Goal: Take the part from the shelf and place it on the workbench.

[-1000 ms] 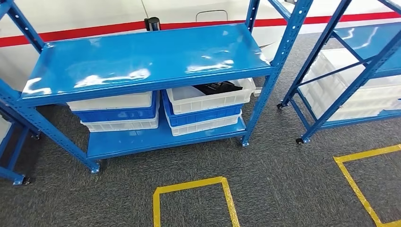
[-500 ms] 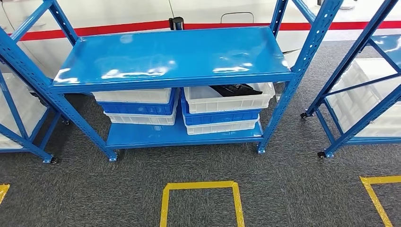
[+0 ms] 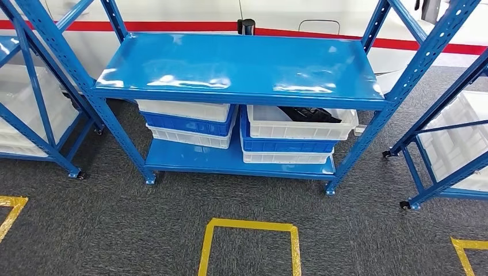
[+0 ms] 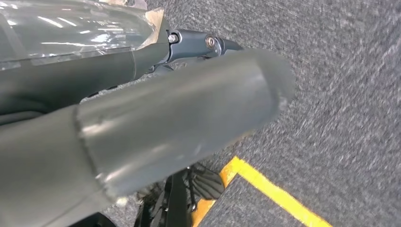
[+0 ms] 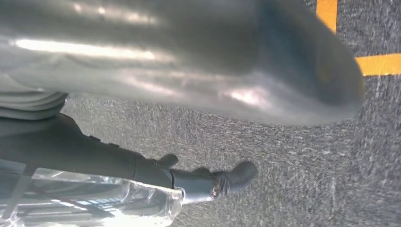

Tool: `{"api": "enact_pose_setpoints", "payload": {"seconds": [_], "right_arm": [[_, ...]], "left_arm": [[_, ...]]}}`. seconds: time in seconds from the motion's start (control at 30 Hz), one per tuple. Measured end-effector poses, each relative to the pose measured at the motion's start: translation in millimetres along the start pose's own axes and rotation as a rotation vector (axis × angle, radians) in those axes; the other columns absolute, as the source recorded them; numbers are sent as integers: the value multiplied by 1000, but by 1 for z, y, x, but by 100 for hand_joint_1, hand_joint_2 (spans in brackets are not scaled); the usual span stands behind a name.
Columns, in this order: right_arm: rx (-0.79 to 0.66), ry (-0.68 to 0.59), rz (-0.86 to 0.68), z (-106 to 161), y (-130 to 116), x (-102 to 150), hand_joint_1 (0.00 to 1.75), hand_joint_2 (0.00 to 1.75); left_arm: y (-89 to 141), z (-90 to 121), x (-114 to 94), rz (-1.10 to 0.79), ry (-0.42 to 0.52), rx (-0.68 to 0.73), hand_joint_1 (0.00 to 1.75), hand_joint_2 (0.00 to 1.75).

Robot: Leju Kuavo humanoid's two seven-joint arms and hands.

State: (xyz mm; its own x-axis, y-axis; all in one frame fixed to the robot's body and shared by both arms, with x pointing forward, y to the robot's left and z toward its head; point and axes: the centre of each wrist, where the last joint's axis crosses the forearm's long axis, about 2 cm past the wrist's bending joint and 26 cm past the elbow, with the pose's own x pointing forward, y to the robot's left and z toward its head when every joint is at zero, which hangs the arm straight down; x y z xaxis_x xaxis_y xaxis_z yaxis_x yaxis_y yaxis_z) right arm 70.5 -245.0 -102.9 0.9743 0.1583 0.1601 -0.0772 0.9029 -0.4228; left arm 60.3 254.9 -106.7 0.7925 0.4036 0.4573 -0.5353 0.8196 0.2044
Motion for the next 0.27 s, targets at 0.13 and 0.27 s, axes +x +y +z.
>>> {"api": "enact_pose_setpoints", "payload": {"seconds": [0.13,0.27], "right_arm": [[0,1,2,0,0,-5,0,0],[0,-3,-4,0,0,-5,0,0]], "left_arm": [[-1,0,0,0,4,0,0,0],[-1,1,0,-4,5,-3,0,116]]}}
